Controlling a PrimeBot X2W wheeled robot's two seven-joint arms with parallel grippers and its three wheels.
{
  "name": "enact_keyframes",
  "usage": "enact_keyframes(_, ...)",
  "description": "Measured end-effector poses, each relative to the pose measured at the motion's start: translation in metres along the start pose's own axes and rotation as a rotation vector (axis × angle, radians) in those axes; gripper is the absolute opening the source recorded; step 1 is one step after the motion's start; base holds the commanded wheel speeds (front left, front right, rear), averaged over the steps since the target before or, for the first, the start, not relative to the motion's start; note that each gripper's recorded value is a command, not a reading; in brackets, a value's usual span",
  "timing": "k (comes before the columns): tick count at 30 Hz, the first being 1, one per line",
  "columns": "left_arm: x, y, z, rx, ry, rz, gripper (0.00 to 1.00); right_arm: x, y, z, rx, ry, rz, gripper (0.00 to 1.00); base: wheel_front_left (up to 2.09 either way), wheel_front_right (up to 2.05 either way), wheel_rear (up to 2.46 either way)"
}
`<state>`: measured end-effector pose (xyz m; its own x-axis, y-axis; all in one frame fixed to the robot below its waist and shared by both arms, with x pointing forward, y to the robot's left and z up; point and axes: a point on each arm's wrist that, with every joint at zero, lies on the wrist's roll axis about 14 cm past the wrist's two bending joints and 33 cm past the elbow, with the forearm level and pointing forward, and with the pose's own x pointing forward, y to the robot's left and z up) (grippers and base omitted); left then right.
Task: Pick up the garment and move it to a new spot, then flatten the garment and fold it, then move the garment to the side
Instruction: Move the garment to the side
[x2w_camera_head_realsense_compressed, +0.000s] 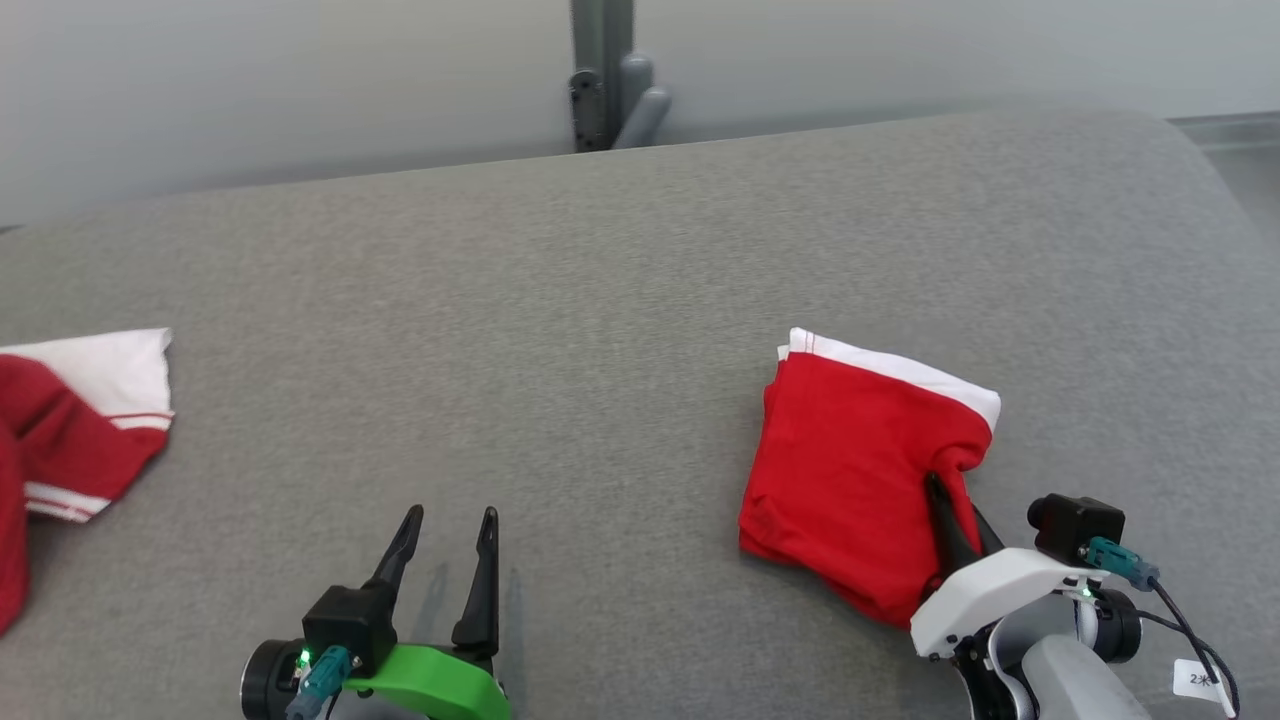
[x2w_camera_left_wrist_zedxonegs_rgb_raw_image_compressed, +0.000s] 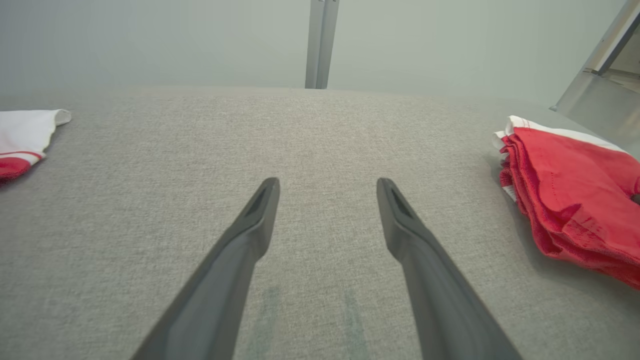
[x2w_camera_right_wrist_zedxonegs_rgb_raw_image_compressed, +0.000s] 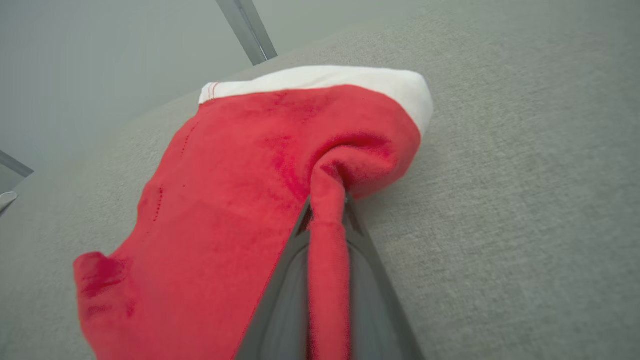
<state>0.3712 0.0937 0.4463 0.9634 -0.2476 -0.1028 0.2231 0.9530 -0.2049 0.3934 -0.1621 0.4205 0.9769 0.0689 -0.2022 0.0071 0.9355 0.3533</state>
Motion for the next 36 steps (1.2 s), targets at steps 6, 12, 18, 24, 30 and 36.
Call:
enact_keyframes(6,0.026,-0.054,0.0,0.007,0.006,-0.174,1.0,-0.032,-0.037,0.012,0.048,-0.053,-0.112,0.0,0.0,0.0,0.0)
enact_keyframes(12,0.04,-0.075,-0.005,0.038,0.017,-0.253,1.0,-0.033,-0.054,0.025,-0.009,-0.064,-0.139,0.0,0.0,0.0,0.0)
enact_keyframes(18,0.046,-0.053,0.005,0.074,-0.012,-0.206,1.0,-0.005,-0.072,0.061,-0.156,-0.08,-0.123,0.0,0.0,0.0,0.0)
enact_keyframes(24,0.053,-0.018,0.02,0.097,-0.058,-0.116,1.0,0.021,-0.127,0.076,-0.277,0.007,-0.217,0.0,0.0,0.0,0.0)
enact_keyframes(30,0.047,0.025,0.012,0.1,-0.037,0.001,1.0,0.061,-0.163,0.089,-0.381,0.081,-0.281,0.0,0.0,0.0,0.0)
enact_keyframes(36,0.041,0.057,-0.005,0.098,0.012,0.085,1.0,0.1,-0.186,0.088,-0.463,0.15,-0.314,0.0,0.0,0.0,0.0)
